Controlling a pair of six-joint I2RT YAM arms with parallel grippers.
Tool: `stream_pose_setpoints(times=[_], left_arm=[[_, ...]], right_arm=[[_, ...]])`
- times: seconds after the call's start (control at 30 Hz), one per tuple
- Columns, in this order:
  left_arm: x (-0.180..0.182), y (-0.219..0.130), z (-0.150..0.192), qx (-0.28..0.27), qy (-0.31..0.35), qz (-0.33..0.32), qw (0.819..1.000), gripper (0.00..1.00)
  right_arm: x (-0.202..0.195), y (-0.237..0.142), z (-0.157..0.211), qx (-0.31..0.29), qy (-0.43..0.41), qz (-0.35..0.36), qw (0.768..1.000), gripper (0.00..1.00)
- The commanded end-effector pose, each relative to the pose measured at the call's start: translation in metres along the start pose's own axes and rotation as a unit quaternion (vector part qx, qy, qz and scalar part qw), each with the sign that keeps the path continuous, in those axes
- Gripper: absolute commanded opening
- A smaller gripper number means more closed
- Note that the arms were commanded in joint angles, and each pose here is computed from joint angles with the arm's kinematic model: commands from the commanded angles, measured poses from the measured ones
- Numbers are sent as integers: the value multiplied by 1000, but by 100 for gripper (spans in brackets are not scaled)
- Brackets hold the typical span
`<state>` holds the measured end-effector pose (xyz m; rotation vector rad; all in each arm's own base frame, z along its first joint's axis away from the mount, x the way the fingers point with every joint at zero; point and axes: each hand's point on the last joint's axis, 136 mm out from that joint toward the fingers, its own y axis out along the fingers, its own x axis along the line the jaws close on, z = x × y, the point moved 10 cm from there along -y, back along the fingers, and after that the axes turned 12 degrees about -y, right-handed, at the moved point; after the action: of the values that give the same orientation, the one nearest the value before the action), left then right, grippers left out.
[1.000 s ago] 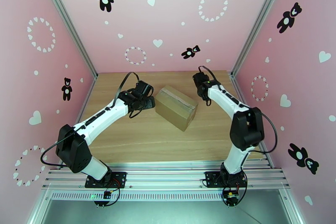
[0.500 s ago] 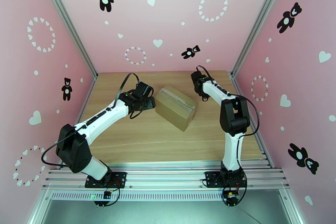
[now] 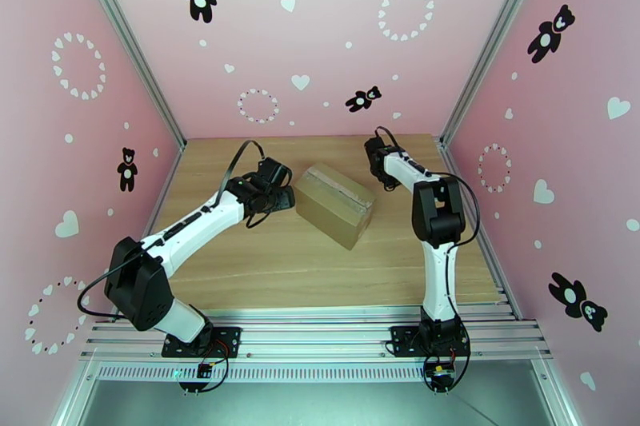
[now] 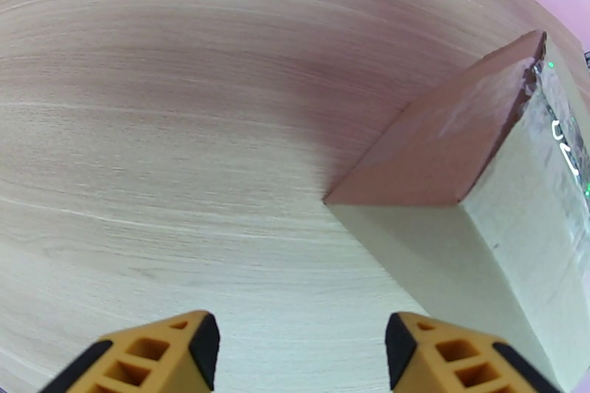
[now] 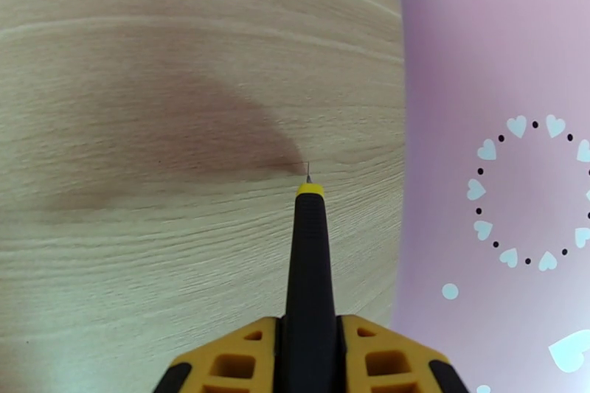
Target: Unpack the express box
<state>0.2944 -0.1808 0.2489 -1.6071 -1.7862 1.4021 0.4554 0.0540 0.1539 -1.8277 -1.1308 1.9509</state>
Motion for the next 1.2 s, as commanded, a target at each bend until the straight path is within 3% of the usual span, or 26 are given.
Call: stream_pose_setpoints(times=[0.0,0.23,0.4,0.93,1.17], left_arm=[[4,-8,-3,-10,-11,5,1000,66],[7,-10,-4,-19,-13,-6,1000,66],[9,-15,-6,-30,-16,-9,999,66],[29,-42,2,-53,-34,-22,998,65],[24,-35,14,-2,-33,34,999,66]], right_arm=[[3,3,-7,1,9,-2,1000,6],[4,3,-11,-1,21,-22,1000,25],[3,-1,-13,-6,33,-44,998,31],[-22,-39,-10,-52,88,-125,987,35],[-46,-81,-3,-135,154,-225,952,35]])
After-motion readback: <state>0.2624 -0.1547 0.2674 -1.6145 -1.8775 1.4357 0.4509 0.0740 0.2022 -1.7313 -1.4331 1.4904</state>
